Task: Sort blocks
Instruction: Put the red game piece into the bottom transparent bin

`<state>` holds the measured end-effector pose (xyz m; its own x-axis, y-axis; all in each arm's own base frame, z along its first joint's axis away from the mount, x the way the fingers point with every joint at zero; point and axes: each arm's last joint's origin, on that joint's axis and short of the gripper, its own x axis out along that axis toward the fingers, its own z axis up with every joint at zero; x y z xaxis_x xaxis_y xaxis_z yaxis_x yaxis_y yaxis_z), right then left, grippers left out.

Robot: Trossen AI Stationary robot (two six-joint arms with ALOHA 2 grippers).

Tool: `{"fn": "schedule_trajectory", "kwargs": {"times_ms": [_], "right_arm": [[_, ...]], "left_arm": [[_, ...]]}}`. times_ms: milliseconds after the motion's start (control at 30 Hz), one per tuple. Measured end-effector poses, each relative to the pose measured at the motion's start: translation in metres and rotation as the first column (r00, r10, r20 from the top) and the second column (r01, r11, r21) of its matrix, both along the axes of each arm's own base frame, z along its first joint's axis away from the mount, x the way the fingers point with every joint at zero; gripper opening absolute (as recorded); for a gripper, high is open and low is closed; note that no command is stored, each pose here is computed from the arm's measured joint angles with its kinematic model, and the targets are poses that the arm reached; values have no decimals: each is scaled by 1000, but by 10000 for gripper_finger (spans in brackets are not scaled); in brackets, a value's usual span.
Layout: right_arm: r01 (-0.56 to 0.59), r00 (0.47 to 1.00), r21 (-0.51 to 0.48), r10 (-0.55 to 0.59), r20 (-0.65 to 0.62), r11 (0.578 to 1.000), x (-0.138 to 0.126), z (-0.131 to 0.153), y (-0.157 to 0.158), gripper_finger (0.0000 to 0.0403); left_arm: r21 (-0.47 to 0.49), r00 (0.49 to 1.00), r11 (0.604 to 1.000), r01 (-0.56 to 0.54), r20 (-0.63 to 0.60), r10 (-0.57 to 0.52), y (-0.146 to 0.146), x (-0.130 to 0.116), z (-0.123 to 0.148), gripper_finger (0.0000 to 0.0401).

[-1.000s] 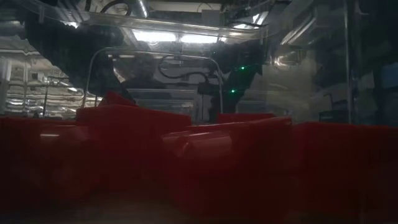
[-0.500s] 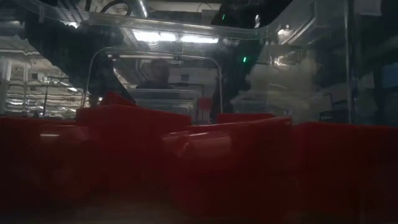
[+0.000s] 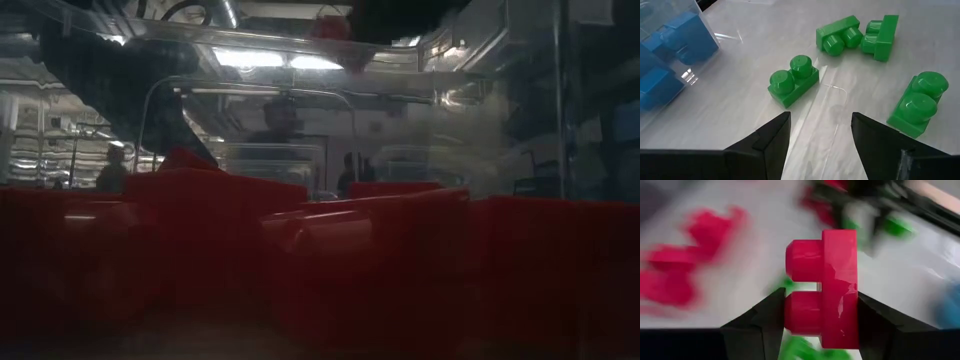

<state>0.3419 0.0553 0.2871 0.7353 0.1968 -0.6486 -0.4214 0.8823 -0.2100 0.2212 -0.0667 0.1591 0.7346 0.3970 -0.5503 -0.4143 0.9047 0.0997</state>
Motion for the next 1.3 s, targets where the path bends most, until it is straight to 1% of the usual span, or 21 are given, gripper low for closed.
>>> {"fn": "schedule_trajectory", "kwargs": {"times_ms": [67, 133, 267, 333, 400, 533, 600, 667, 733, 800, 867, 967, 1067, 1133, 1200, 1300], "right_arm": [[-110, 994, 29, 109, 18, 994, -2, 1, 21, 199], [-195, 980, 44, 193, 47, 980, -3, 0, 41, 198], [-280, 958, 46, 276, 77, 959, -3, -6, 73, 205], [-294, 953, 45, 290, 90, 955, -2, -9, 82, 219], [-292, 954, 62, 287, 87, 954, 1, -15, 88, 241], [-271, 963, 79, 271, 12, 959, 2, -25, 87, 298], [-271, 960, 80, 275, -42, 959, -1, -23, 86, 322], [-251, 959, 86, 260, -111, 964, -7, -14, 84, 338], [-240, 958, 69, 247, -142, 968, -13, 0, 87, 348], [-232, 954, 15, 230, -194, 973, -27, 11, 89, 350], [-241, 953, -68, 223, -204, 968, -42, 20, 93, 350], [-142, 965, -203, 90, -247, 969, -66, 27, 91, 351], [-45, 972, -289, -25, -235, 956, -88, 24, 80, 351], [-1, 976, -274, -58, -209, 962, -102, 17, 70, 351], [30, 979, -256, -80, -187, 966, -119, 3, 60, 351], [78, 989, -208, -102, -107, 975, -139, -20, 43, 351]], "left_arm": [[-2, 1000, 1000, 0, 5, 0, 0, 0, 0, 198], [-3, 1000, 1000, 0, 6, 0, 0, 0, 1, 198], [-2, 1000, 1000, 5, 20, -5, -1, 1, 2, 198], [-3, 999, 1000, 10, 36, -10, -1, 3, 3, 198], [-6, 999, 1000, 9, 41, -8, -1, 3, 3, 198], [-22, 998, 1000, 0, 57, 2, -1, 4, 4, 198], [-16, 998, 1000, 8, 68, -7, -1, 5, 5, 198], [-2, 997, 1000, 18, 73, -17, -1, 6, 7, 201], [4, 997, 1000, 19, 71, -20, 0, 9, 13, 211], [-1, 997, 1000, 12, 71, -12, 4, 12, 23, 228], [-29, 998, 999, 15, 55, -13, 10, 13, 34, 249], [-105, 1000, 994, 17, 27, -14, 18, 11, 51, 275], [-155, 1000, 988, -16, -1, 16, 21, 4, 66, 286], [-185, 999, 982, -34, -46, 26, 22, -5, 70, 287], [-230, 997, 973, -23, -79, 5, 20, -11, 73, 288], [-304, 988, 952, -25, -153, -23, 16, -22, 72, 288]]}}
